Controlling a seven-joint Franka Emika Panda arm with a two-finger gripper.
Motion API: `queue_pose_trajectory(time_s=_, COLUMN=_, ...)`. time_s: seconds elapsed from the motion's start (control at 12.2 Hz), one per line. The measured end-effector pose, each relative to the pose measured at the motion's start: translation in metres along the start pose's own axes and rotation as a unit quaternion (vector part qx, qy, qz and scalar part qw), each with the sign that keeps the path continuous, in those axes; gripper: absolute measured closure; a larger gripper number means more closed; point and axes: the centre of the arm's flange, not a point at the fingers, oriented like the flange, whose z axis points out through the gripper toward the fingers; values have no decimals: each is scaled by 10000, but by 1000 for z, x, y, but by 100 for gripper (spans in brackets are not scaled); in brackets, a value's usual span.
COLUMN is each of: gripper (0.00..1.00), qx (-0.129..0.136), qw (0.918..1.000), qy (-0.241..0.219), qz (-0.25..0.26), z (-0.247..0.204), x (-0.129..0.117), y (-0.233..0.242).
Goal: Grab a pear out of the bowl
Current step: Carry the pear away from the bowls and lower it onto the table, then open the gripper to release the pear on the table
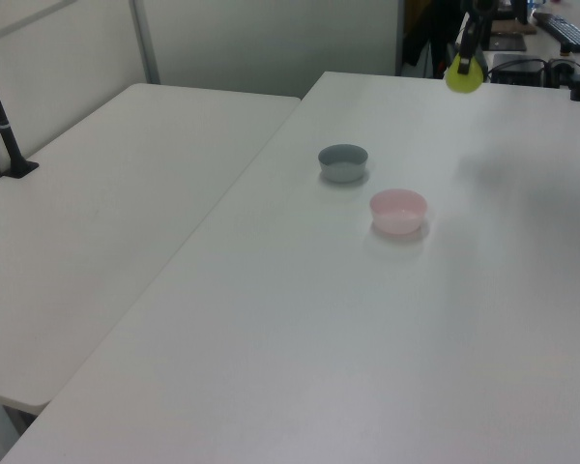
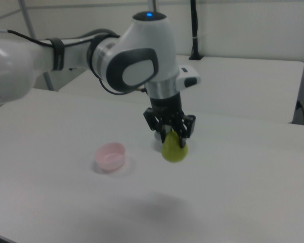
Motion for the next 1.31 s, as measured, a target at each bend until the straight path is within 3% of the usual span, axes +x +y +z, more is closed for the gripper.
queue_pose_trajectory(time_s=0.24, gripper=45, qx=203, qw=9996, qy=41, qz=189, z=59, x=13, y=11)
queue_pose_trajectory(time_s=0.57, gripper=45, qx=220, qw=9994, qy=-173, qz=226, z=128, x=20, y=15)
queue_pose_trajectory(time_s=0.98, gripper=45, qx=293, qw=9987, qy=-349, qz=239, z=161, x=21, y=14)
queue_pose_trajectory(time_s=1.06, gripper=41, qx=314, qw=9986, qy=-348, qz=246, z=163, x=21, y=13)
queue_pose_trajectory(time_s=1.31, gripper=1, qx=294, qw=9989, qy=-288, qz=233, z=157, x=25, y=14)
